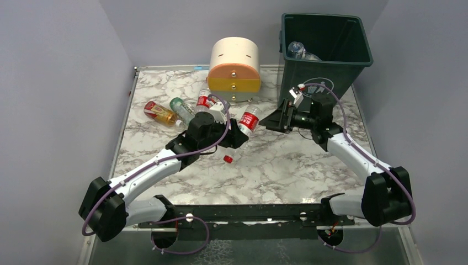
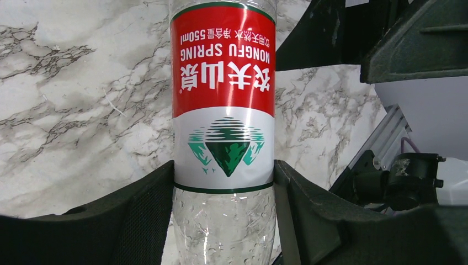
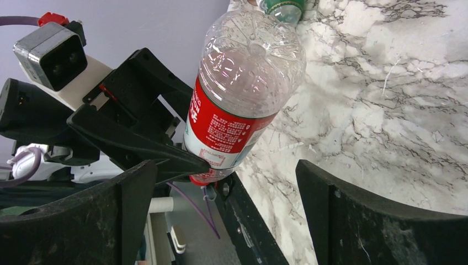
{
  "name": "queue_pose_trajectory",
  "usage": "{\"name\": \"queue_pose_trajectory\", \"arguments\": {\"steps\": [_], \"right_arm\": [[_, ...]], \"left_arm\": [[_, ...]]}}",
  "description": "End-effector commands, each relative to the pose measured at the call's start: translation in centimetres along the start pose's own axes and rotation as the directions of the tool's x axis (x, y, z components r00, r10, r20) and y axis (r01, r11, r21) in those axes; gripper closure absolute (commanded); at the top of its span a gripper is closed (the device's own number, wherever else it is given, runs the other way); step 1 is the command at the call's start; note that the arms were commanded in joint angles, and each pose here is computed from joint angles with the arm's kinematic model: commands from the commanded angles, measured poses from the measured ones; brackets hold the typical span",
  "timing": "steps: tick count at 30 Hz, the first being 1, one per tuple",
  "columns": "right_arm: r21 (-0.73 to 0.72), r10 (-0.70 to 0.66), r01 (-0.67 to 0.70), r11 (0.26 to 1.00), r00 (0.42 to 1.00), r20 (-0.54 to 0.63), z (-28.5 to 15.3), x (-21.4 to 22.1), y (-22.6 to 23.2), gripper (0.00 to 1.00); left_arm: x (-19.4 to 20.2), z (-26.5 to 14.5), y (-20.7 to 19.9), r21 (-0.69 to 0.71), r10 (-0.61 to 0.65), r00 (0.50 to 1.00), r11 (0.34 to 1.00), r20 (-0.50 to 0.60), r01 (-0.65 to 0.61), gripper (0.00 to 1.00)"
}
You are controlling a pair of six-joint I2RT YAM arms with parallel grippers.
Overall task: Put the plastic bottles in the bin
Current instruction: Place the plastic bottle in the trash bin.
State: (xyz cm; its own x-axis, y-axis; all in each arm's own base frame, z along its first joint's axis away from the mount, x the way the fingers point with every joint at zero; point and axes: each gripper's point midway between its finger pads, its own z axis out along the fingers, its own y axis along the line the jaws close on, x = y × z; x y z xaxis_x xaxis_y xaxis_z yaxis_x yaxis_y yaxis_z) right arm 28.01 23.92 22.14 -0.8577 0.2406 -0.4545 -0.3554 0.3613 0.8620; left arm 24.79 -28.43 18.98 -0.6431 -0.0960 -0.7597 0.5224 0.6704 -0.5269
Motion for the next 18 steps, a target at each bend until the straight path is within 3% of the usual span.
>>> {"name": "queue_pose_trajectory", "arguments": {"steps": [1,18], "right_arm": [[-0.012,-0.028,0.029,1.0,0.999,0.027,0.8,-0.8,0.6,0.0],[-0.03,-0.033,0.033,0.999,0.999,0.001,3.1,-0.5,1.4,0.01]], "left_arm": [[-0.6,-0.2,-1.4,0.057,0.004,1.0,0.998,0.027,-0.006,0.36],[-0.4,0.1,-2.1,0.077,0.006,1.0,0.997,0.02,-0.008,0.36]]}}
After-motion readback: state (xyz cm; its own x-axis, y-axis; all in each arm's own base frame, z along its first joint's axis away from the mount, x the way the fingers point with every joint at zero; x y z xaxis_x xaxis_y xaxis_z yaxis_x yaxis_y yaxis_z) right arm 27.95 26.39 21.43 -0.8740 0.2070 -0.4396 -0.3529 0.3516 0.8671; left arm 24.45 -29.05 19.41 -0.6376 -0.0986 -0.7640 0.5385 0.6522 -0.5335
